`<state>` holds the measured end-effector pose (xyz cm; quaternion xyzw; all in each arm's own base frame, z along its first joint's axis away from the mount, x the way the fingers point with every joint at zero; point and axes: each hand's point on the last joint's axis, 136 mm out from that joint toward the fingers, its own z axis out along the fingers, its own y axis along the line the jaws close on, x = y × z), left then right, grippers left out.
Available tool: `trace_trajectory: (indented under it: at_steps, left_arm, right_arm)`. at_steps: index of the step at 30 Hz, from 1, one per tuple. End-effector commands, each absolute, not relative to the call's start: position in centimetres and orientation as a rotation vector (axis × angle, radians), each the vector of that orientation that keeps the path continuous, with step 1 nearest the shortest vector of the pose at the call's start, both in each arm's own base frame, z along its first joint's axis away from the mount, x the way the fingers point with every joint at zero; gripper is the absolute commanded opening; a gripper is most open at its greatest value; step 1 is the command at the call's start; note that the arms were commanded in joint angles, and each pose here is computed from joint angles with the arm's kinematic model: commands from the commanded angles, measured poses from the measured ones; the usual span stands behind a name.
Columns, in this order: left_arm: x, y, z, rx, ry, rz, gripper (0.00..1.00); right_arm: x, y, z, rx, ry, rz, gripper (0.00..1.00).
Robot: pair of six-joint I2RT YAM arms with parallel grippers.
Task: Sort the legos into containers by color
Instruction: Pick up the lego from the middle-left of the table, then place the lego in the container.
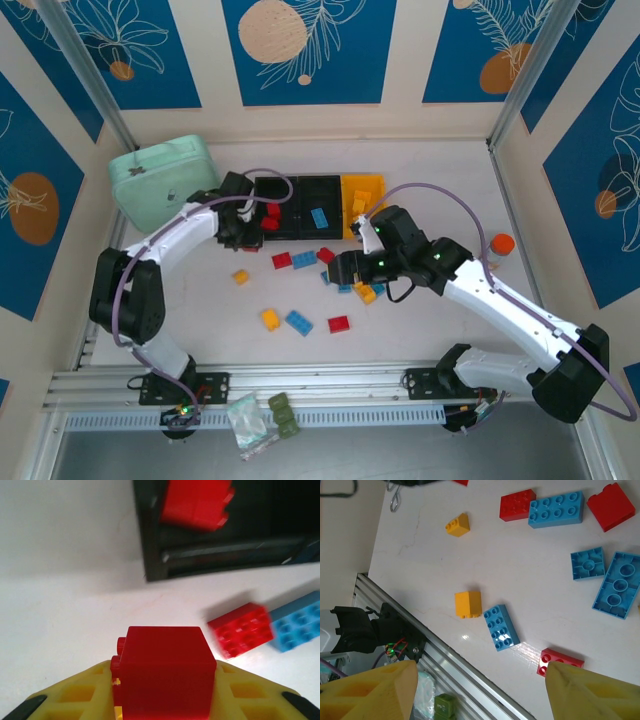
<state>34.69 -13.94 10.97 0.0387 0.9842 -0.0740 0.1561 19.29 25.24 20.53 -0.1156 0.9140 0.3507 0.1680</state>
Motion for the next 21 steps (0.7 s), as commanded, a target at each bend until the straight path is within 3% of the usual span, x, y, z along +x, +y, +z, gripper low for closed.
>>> trace_trajectory:
  at_steps: [1, 10, 21]
  left_arm:
    - [35.9, -15.1, 13.7, 0.104, 2.775, -0.307, 0.32]
    - [42.1, -18.0, 15.3, 0.058, 2.703, -0.392, 0.32]
    - [47.6, -19.6, 13.5, -0.008, 2.687, -0.384, 0.32]
  right_arm:
    - [19.9, 25.6, 20.7, -0.288, 2.589, 1.007, 0.68]
    - [21.1, 24.8, 20.3, -0.163, 2.578, 0.945, 0.68]
    - [21.7, 24.0, 19.5, -0.083, 2.589, 0.897, 0.68]
